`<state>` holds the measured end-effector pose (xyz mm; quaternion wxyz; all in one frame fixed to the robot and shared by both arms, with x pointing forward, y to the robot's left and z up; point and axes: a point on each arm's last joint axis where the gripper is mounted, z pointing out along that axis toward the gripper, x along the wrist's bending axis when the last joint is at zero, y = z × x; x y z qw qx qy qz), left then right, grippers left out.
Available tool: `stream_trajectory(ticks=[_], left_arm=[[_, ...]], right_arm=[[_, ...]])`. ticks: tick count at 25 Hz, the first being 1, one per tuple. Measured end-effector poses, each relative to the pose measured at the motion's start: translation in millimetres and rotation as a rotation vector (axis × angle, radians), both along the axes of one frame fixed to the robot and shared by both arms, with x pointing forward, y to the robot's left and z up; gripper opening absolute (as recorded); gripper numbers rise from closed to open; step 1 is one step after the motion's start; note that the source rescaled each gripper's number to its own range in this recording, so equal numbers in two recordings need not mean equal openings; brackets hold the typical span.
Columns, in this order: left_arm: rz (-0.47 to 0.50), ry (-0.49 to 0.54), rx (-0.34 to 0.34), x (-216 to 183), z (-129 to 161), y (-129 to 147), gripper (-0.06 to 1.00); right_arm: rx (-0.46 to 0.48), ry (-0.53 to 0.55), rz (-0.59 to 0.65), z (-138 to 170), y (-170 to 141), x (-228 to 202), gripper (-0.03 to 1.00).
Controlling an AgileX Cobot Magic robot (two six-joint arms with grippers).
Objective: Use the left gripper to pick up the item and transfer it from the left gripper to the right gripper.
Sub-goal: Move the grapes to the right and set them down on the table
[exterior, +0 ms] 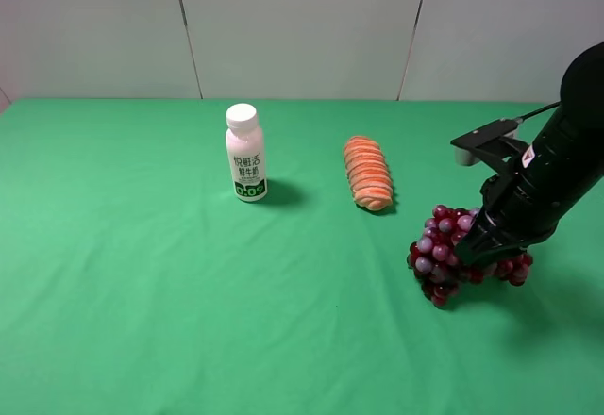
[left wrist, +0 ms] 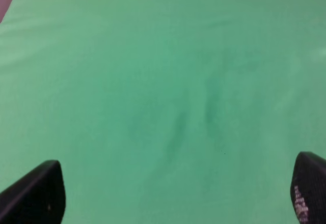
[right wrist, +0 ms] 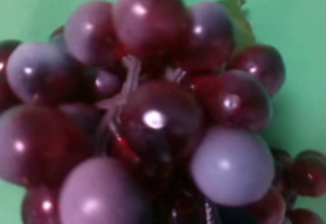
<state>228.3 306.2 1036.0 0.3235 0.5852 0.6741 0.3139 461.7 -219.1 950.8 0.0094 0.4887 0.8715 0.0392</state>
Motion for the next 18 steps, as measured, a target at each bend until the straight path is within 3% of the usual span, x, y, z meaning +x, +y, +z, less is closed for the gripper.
stream_trajectory(ticks=[10, 11, 12, 15, 16, 18], left_arm=[[0.000, 0.000, 0.000, 0.0, 0.0, 0.0, 0.81], [0.000, 0.000, 0.000, 0.0, 0.0, 0.0, 0.81], [0.000, 0.000, 0.000, 0.0, 0.0, 0.0, 0.81], [0.000, 0.000, 0.000, 0.0, 0.0, 0.0, 0.81], [0.000, 0.000, 0.000, 0.0, 0.0, 0.0, 0.81], [0.000, 0.000, 0.000, 0.0, 0.0, 0.0, 0.81]], right_arm=[[-0.033, -0.030, 0.033, -0.7, -2.6, 3.3, 0.01], [-0.031, -0.036, 0.027, -0.6, -2.3, 3.9, 0.08], [-0.028, -0.041, 0.014, -0.5, -2.2, 4.4, 0.21], [-0.013, -0.059, -0.070, -0.1, -1.5, 6.5, 0.77], [-0.010, -0.061, -0.089, 0.0, -1.3, 6.9, 0.86], [-0.013, -0.062, -0.105, 0.0, -1.7, 7.0, 0.95]])
